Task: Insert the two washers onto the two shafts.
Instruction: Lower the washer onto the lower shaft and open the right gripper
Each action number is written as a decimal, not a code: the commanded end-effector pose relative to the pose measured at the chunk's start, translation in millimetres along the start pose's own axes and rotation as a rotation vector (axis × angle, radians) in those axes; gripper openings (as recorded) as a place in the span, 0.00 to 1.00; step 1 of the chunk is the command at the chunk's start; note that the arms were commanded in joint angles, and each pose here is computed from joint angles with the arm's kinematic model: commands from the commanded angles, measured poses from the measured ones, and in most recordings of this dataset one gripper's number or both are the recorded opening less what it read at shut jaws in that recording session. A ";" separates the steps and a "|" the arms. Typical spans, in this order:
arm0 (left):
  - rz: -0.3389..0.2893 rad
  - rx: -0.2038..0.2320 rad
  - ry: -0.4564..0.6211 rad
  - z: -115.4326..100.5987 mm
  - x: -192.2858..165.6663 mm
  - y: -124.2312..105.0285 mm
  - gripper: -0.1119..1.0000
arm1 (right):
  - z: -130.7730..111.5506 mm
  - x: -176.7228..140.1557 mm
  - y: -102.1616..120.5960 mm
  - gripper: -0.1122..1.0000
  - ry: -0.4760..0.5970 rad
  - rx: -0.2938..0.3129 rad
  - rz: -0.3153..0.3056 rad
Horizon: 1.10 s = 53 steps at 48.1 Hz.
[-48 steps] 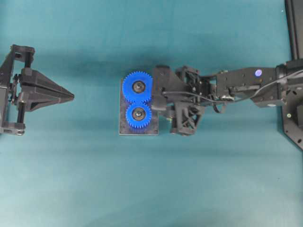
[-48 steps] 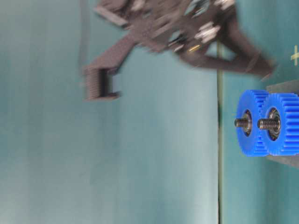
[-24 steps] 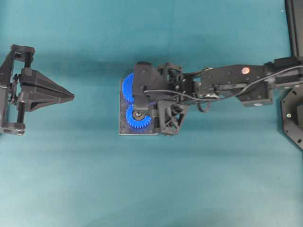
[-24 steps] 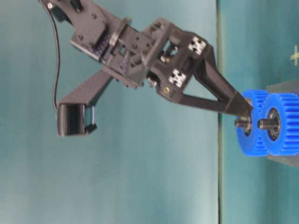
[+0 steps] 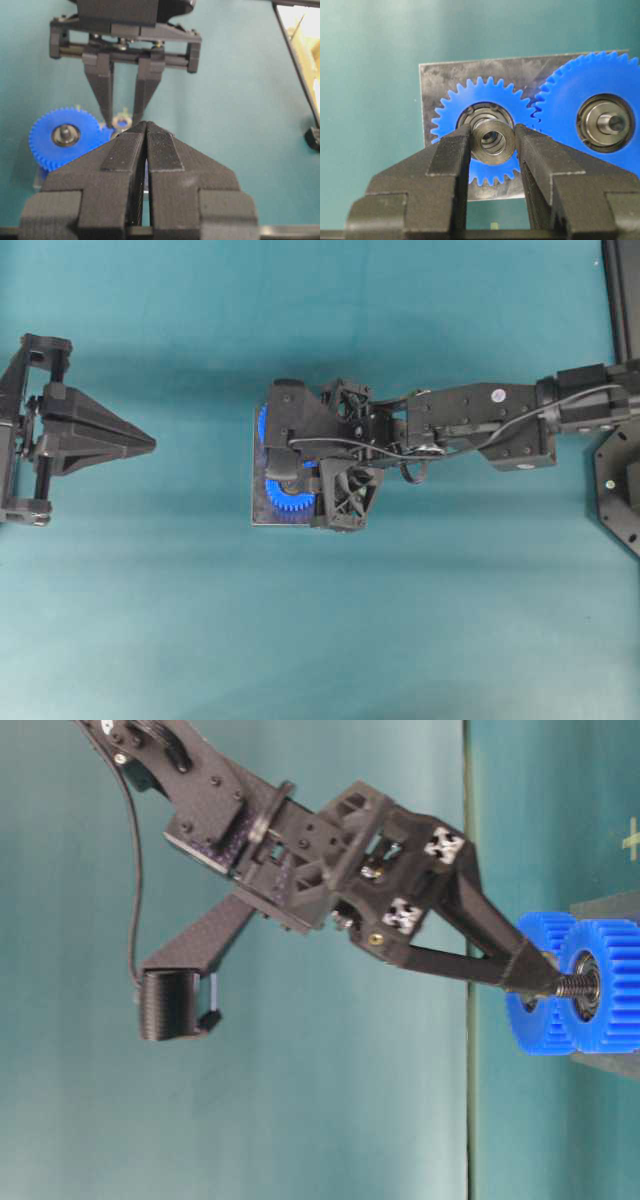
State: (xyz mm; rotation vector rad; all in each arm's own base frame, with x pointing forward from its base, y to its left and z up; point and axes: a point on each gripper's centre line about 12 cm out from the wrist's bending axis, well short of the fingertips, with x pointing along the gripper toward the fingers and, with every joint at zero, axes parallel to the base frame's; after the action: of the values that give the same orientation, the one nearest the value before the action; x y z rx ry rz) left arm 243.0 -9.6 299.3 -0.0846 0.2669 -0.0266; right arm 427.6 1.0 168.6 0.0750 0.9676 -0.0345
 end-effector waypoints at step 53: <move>-0.004 -0.001 -0.026 7.4 -1.1 -1.0 0.10 | 8.4 -0.4 4.0 0.37 0.005 -0.026 0.004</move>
State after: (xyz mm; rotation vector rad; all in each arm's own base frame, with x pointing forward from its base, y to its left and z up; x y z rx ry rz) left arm 242.6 -9.2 299.0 -0.0878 0.2669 -0.0246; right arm 431.5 3.7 161.3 0.0701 1.0015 -0.0293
